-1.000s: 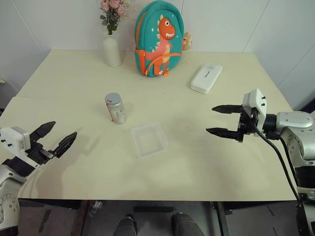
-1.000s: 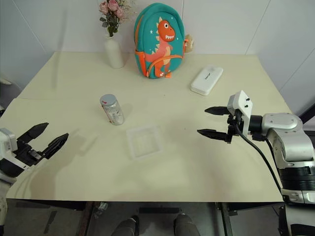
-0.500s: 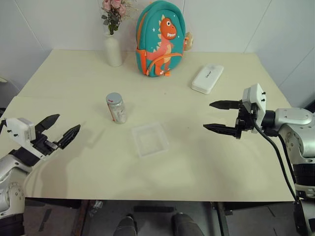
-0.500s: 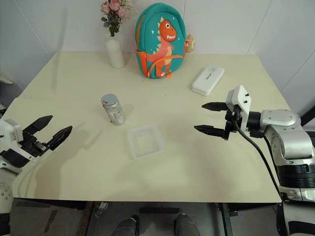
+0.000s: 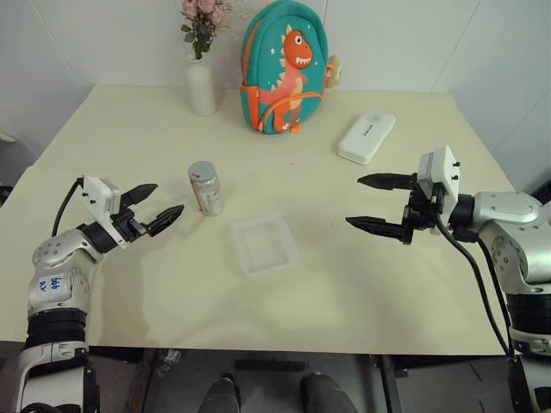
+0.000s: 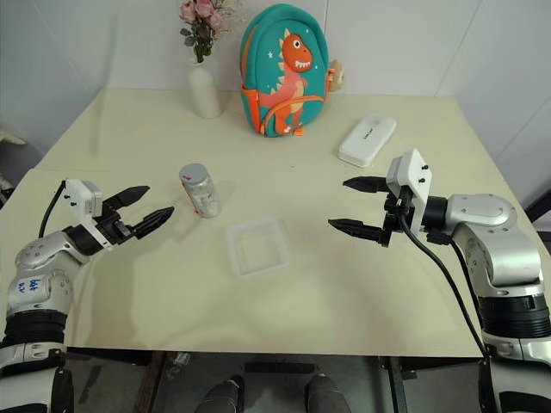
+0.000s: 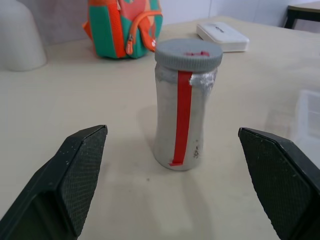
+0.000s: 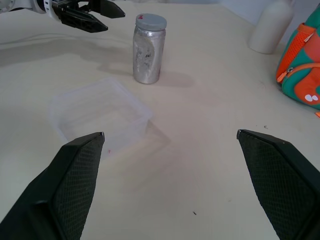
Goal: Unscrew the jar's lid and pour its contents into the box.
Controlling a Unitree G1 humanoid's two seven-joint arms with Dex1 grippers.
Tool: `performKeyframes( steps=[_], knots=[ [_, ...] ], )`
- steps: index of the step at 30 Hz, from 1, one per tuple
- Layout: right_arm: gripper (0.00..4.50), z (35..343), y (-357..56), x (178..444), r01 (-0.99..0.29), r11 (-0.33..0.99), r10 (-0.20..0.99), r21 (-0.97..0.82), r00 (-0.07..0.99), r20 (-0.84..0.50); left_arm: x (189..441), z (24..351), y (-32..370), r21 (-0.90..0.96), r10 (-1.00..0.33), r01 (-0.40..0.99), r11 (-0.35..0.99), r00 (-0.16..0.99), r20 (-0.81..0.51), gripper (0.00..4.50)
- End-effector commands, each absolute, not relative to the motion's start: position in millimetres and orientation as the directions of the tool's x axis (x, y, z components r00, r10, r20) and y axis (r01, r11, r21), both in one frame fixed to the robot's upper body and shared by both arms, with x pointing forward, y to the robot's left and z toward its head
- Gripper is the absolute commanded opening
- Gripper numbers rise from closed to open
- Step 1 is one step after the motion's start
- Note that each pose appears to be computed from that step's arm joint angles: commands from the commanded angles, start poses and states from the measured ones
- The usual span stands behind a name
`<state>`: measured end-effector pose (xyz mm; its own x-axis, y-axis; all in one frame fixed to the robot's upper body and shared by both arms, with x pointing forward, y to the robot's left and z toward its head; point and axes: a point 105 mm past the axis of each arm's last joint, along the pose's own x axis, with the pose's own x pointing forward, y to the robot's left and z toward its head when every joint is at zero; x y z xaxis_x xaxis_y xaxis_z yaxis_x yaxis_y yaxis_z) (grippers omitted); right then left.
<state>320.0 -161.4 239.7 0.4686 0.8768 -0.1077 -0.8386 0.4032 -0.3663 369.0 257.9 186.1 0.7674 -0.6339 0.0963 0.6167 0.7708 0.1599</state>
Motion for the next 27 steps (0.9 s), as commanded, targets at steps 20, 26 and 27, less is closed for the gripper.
performKeyframes(
  steps=[20,26,27],
  knots=[
    [4.47,252,-159,306,-0.788,0.461,0.855,-0.409,0.517,-0.033,420,194,214,0.201,-0.701,0.681,0.704,0.712,0.041,4.5],
    [4.47,252,-158,308,-0.784,0.464,0.853,-0.413,0.522,-0.033,429,196,204,0.218,-0.692,0.673,0.707,0.722,0.013,4.5],
    [4.47,252,-158,308,-0.783,0.464,0.852,-0.414,0.523,-0.033,429,195,202,0.22,-0.695,0.677,0.703,0.719,0.007,4.5]
  ],
)
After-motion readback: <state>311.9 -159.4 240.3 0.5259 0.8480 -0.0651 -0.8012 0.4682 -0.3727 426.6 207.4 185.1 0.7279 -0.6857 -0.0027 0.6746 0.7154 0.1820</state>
